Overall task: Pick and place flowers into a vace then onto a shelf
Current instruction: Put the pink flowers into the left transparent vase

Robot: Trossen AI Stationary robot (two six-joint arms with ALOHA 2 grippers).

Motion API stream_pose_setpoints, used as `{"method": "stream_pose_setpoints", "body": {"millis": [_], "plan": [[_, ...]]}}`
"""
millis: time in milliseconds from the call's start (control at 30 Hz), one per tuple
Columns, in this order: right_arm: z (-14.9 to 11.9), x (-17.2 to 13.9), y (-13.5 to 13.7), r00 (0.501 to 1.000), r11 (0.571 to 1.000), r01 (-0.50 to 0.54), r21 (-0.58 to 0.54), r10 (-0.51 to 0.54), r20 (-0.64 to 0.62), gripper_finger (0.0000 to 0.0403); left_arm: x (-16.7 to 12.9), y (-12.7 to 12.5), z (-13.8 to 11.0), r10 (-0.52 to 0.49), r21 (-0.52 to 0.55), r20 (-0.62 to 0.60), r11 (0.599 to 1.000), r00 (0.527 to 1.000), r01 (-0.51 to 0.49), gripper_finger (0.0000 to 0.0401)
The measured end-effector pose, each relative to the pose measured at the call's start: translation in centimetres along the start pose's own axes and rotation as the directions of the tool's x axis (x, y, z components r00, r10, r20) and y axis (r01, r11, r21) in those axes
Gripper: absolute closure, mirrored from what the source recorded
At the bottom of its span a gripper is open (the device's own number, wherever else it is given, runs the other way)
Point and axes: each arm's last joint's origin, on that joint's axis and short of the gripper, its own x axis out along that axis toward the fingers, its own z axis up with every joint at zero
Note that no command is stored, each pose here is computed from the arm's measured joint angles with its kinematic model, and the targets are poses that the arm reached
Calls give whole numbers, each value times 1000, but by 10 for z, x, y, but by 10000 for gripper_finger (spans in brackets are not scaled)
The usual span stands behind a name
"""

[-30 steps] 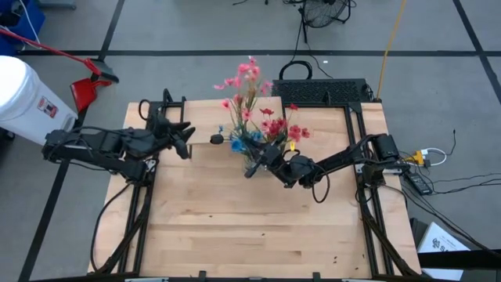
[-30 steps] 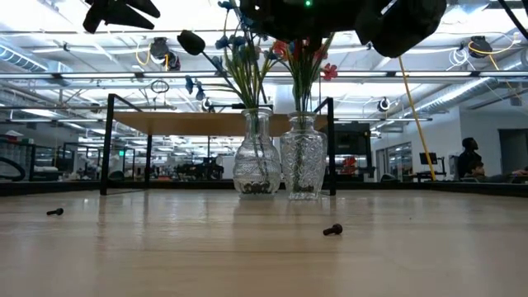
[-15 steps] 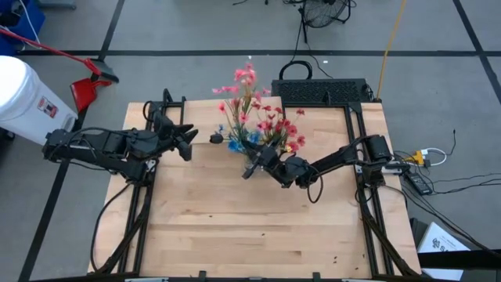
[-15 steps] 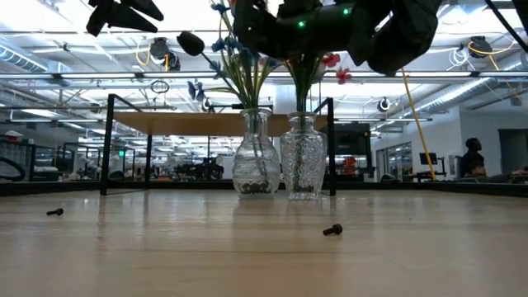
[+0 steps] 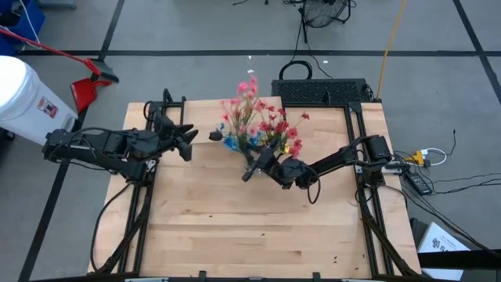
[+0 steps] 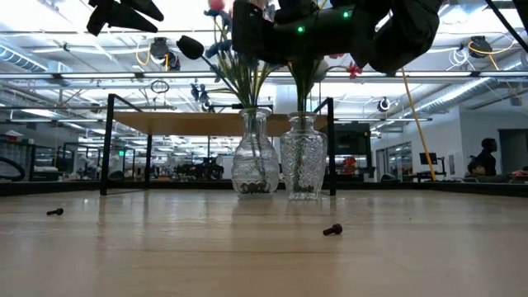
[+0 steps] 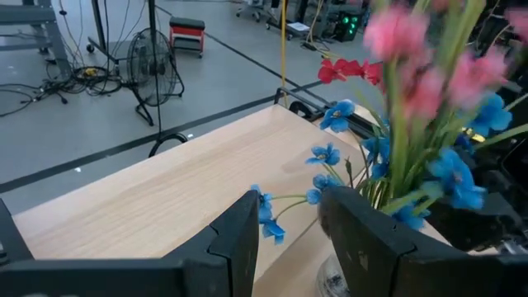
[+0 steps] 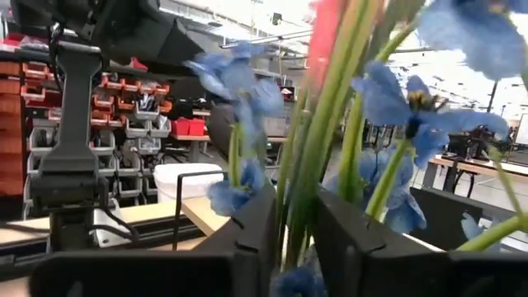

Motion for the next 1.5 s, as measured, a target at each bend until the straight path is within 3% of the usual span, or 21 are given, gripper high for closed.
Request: {"method": "stream_pose_setpoints", "body": {"millis": [267,500,767,967,1167,1300,1500], "plan": [[2,-2,2,1000,1000,-2,12,2,15,257,0,0,0,2,9,-2,1000,1000,-2,254],[18,-13,9,993,1000,-5,24,2,120,210,1,0,0,1,10,-2,1000,1000,-1,254],[25,-19,11,986,999,12,-39,-5,169,210,0,0,0,1,10,-2,1000,1000,-1,254],[3,-15,16,999,999,-36,-34,35,-8,216,1,0,0,2,10,-2,1000,1000,-2,254],[16,-25,23,996,998,-50,23,48,71,224,1,0,0,1,10,-2,1000,1000,-1,254],[9,-32,30,1000,1000,-12,-16,12,-23,227,0,0,0,1,10,-2,1000,1000,-1,254],[6,-37,35,998,1000,17,-25,-18,-64,227,1,0,0,2,10,-2,1000,1000,-2,254]]}}
